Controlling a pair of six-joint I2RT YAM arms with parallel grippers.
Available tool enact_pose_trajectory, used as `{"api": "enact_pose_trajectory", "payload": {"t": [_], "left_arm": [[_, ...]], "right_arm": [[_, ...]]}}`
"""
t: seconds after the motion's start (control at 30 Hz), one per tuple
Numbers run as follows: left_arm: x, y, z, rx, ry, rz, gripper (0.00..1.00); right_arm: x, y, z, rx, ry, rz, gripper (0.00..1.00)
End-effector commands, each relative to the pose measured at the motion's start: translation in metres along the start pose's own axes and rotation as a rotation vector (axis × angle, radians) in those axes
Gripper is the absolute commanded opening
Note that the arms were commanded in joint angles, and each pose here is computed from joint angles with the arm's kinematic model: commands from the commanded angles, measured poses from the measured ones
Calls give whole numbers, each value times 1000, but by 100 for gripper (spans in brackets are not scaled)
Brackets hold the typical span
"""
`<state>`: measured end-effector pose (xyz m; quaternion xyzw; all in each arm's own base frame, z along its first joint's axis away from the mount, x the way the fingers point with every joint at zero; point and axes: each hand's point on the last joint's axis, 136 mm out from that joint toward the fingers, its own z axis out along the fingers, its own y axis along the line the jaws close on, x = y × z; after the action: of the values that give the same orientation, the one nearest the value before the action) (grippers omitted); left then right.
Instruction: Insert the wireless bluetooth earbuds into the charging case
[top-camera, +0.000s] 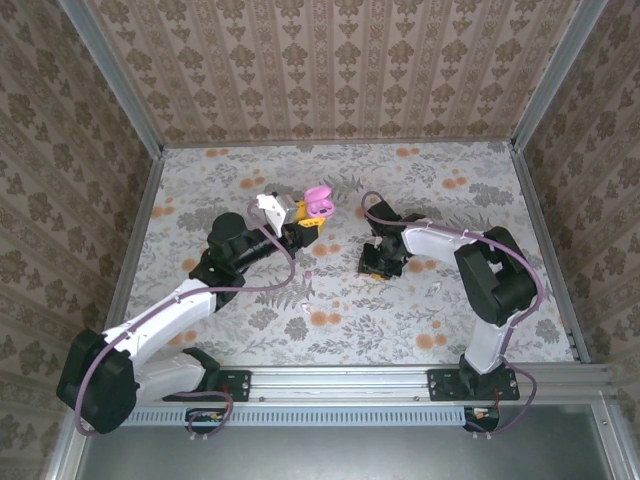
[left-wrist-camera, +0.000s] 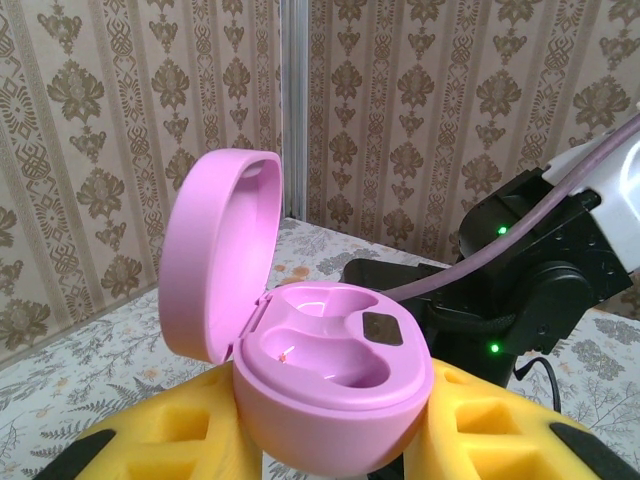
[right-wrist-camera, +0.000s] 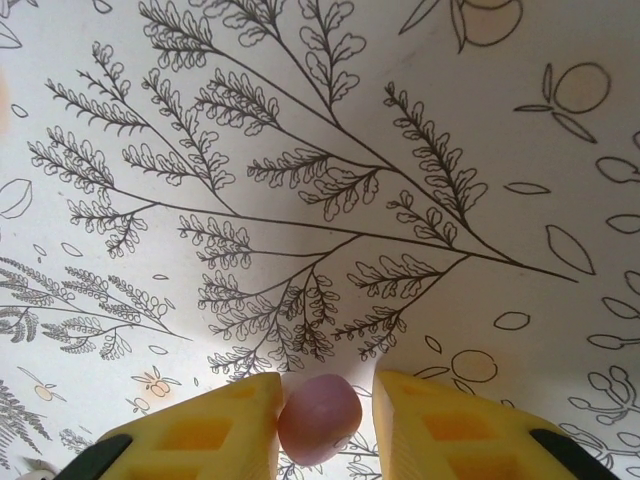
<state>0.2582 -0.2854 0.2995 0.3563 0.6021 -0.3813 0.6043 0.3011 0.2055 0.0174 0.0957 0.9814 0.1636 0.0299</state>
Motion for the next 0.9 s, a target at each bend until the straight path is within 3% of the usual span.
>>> {"api": "enact_pose_trajectory", "payload": {"t": [0.0,0.87], "left_arm": [[-17,1,1,-1,-38,33,34],[-12,4,10,5,-24,8,34]], "right_arm": [[-2,0,9,19,2,-18,32],[-15,9,-25,11,-103,-174,25]]}}
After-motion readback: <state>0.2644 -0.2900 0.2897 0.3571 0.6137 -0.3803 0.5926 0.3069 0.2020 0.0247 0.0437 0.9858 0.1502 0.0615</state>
